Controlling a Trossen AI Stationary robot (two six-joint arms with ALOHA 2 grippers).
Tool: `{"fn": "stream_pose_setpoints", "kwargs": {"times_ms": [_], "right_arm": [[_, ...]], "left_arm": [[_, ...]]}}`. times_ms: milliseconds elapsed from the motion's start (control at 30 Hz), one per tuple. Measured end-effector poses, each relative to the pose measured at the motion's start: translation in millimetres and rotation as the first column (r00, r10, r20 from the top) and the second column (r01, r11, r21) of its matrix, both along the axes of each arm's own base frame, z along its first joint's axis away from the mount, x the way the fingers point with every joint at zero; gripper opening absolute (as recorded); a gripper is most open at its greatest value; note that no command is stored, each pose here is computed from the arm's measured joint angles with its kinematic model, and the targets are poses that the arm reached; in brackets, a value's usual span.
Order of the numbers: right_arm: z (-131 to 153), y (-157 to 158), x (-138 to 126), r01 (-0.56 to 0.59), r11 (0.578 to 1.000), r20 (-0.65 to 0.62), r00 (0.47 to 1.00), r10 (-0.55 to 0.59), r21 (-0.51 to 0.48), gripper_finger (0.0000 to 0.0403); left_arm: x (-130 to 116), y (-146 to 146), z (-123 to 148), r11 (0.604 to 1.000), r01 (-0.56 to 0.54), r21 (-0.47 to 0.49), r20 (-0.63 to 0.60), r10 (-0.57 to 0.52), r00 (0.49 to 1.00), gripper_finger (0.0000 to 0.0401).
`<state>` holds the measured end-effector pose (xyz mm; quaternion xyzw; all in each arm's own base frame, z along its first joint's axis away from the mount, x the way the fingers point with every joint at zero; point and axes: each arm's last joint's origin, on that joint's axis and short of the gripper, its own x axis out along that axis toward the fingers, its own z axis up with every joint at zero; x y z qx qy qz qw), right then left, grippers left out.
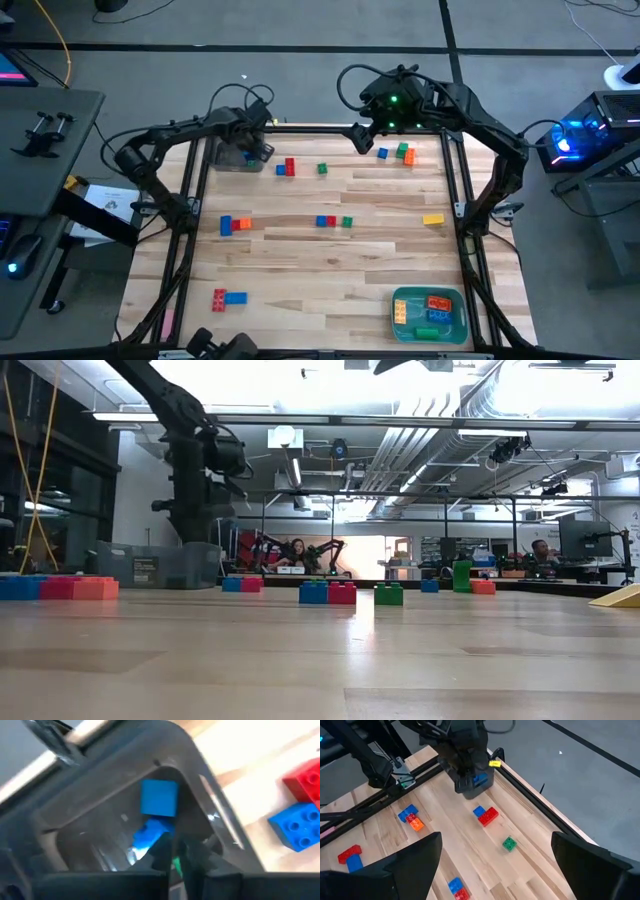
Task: Sort blocks by size
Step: Adjust the black bin
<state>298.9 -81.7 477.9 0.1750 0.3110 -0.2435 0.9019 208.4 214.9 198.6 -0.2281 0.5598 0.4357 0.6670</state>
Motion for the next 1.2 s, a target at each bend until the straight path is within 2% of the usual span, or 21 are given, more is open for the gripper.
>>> {"fn": "stream_pose_setpoints", "kwargs": {"times_ms": [200, 667, 1033, 1133, 1200], "right_arm": [[-0.4, 0.1, -0.4, -0.002, 1.000, -0.006, 1.000, 0.002, 0.000, 0.0371], [-0.5, 0.1, -0.4, -0.022, 1.000, -0.017, 1.000, 0.022, -0.021, 0.0371], [-0.5, 0.1, -0.4, -0.026, 0.999, -0.019, 1.000, 0.025, -0.024, 0.0371], [-0.5, 0.1, -0.4, -0.026, 0.999, -0.019, 1.000, 0.025, -0.024, 0.0371], [-0.5, 0.1, -0.4, -0.026, 0.999, -0.019, 1.000, 0.025, -0.024, 0.0371]], "left_arm": [[12.3, -4.6, -9.2, 1.000, -0.008, -0.003, 0.007, 0.008, 1.000, 0.0003], [47.3, -17.5, -3.9, 0.999, -0.016, 0.039, 0.232, 0.006, 0.973, 0.0000], [71.0, -38.2, 0.2, 0.997, 0.030, 0.070, 0.322, -0.051, 0.945, 0.0000], [65.6, -35.8, 10.9, 0.998, 0.017, 0.062, 0.305, -0.035, 0.952, 0.0000], [59.2, -33.2, 29.6, 0.996, 0.024, 0.084, 0.305, -0.048, 0.951, 0.0000]]}}
